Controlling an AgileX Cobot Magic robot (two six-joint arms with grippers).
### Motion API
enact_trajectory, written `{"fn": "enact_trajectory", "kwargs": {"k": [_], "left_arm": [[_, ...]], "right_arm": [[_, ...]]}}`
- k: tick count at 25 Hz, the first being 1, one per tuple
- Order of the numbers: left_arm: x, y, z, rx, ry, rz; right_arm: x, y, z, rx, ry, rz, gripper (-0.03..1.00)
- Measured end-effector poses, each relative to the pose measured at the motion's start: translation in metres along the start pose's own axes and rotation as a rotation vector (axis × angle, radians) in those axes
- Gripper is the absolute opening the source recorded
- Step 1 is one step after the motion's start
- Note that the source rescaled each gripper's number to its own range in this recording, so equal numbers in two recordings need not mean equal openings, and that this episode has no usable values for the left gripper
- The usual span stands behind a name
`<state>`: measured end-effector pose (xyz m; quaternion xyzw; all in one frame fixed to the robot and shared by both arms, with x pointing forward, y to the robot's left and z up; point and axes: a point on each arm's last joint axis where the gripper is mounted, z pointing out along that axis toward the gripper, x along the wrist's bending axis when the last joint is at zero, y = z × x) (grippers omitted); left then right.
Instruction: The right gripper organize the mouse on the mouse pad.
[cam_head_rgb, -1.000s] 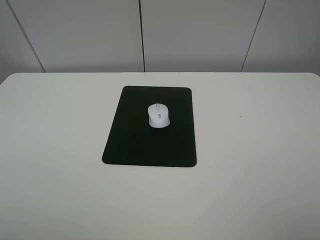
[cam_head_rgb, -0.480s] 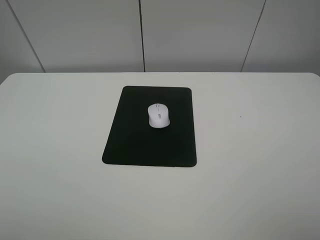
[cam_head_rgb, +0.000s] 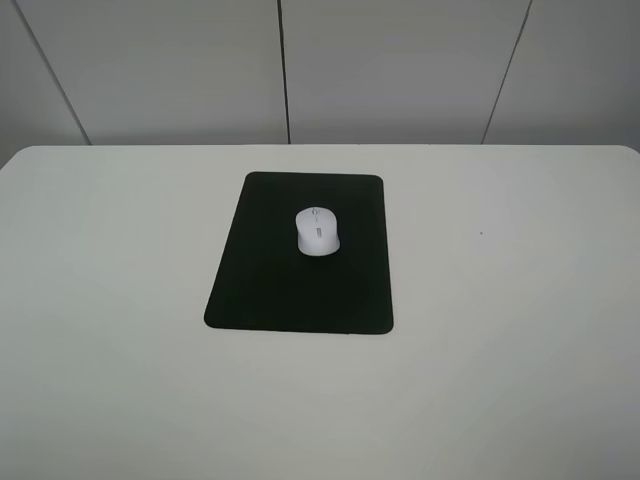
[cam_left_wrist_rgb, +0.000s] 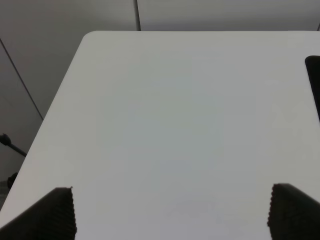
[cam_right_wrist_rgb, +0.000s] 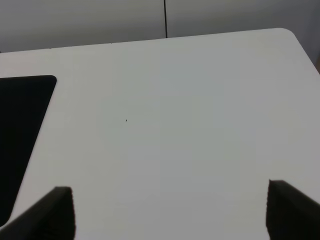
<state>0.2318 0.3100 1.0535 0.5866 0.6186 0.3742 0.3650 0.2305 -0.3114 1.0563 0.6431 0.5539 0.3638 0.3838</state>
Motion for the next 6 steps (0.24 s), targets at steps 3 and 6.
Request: {"fn": "enact_trajectory", "kwargs": {"k": [3,6], "left_arm": [[0.0000,0.0000,0.0000,0.000,0.000,0.000],[0.0000,0.0000,0.0000,0.000,0.000,0.000]], "right_arm": [[0.0002,0.0000,0.0000,0.000,0.002,-0.007,0.79],[0.0033,-0.0005,-0.0001,0.005,0.036,-0.049,0.79]]}}
